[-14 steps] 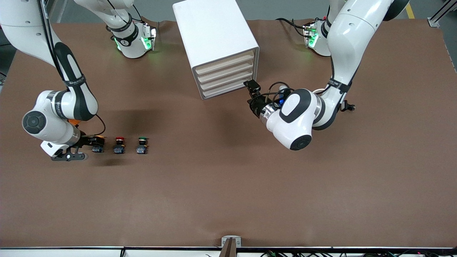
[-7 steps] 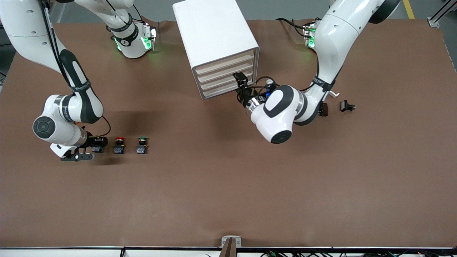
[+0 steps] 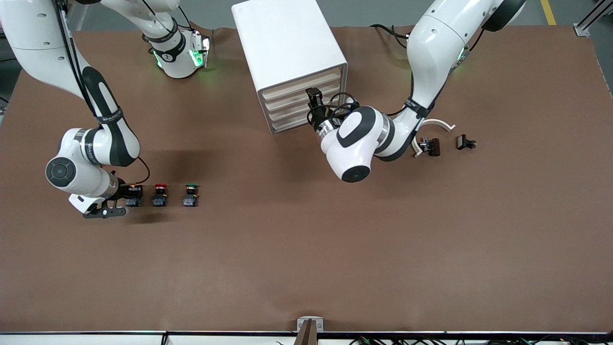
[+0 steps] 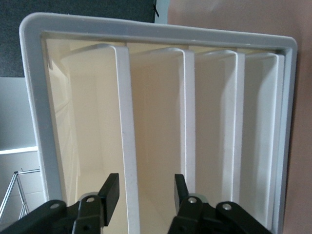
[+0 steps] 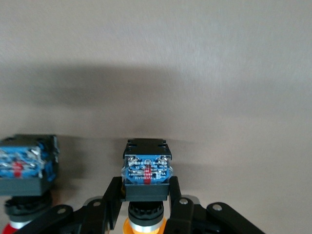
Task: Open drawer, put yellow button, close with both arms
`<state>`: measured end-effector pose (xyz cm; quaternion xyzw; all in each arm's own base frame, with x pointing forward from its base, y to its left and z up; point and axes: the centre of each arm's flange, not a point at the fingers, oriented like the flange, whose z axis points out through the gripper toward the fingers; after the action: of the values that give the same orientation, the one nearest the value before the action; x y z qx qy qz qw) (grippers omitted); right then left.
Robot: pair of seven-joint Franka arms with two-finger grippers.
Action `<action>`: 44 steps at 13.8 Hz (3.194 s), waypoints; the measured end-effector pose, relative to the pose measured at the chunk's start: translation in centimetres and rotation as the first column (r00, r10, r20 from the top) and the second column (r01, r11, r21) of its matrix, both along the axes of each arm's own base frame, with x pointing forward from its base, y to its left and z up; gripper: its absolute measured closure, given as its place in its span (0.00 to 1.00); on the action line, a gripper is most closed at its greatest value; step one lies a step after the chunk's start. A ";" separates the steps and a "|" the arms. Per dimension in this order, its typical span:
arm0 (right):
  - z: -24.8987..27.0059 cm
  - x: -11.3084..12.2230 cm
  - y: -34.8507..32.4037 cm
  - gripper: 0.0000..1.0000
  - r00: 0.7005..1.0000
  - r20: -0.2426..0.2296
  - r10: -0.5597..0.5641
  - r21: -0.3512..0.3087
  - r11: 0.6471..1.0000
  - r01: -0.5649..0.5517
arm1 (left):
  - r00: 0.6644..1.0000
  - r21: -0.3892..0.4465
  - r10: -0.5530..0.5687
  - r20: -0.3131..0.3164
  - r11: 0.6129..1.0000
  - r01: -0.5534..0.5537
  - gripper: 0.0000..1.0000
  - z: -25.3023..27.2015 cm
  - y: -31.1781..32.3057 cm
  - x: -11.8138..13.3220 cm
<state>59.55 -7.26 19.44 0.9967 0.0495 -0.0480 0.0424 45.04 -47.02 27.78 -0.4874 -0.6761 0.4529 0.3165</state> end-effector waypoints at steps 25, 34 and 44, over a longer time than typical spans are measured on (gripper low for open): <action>27.4 -13.7 36.7 0.57 0.962 -0.031 -0.270 -0.196 0.946 0.260 | 0.993 -0.012 0.107 -0.039 0.994 -0.108 0.86 -0.6 3.6 3.4; 32.2 -15.6 48.5 0.57 0.739 -0.031 -0.673 -0.050 0.739 0.671 | 0.977 -0.066 0.211 0.025 0.976 -0.209 0.86 0.3 7.8 9.5; 26.9 -15.6 57.2 0.57 0.550 0.001 -0.835 0.023 0.550 0.835 | 0.961 -0.170 0.242 0.135 0.961 -0.218 0.13 1.4 11.5 13.3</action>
<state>43.97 49.90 46.33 0.9016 -0.4289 -0.0561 0.0052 58.33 -35.51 29.21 -0.4616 -0.7140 0.4982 0.1700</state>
